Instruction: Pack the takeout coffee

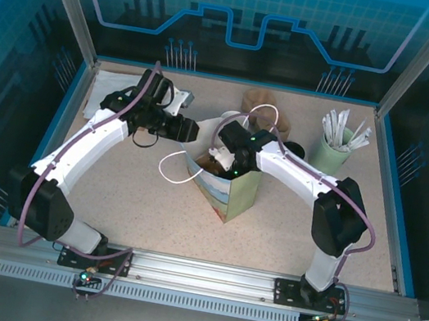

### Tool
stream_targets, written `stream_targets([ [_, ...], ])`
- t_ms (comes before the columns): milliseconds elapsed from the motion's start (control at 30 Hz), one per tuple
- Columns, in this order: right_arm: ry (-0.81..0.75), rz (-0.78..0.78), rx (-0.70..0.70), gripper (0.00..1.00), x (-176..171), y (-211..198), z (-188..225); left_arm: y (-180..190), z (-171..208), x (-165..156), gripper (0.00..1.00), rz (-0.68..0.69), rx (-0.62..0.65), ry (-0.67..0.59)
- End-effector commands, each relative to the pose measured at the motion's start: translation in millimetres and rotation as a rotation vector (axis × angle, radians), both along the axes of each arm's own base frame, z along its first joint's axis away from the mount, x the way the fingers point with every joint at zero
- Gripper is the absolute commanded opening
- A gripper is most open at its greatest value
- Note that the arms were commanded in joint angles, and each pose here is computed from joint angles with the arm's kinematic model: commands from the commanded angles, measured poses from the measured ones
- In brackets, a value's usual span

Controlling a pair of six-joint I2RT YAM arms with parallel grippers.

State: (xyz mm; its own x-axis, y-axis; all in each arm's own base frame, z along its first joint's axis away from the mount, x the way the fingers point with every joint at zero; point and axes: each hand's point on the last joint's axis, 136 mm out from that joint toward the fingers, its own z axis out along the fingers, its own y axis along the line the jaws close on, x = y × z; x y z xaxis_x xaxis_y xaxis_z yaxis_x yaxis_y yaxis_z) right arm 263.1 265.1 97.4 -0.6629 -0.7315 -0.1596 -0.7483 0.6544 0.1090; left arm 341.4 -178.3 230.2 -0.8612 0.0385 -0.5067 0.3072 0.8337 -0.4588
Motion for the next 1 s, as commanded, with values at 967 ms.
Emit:
stream_targets([
  [967,-0.111,-0.131,0.137,1.0,29,12,77,5,40,-7,0.28,0.018,0.073,-0.127],
])
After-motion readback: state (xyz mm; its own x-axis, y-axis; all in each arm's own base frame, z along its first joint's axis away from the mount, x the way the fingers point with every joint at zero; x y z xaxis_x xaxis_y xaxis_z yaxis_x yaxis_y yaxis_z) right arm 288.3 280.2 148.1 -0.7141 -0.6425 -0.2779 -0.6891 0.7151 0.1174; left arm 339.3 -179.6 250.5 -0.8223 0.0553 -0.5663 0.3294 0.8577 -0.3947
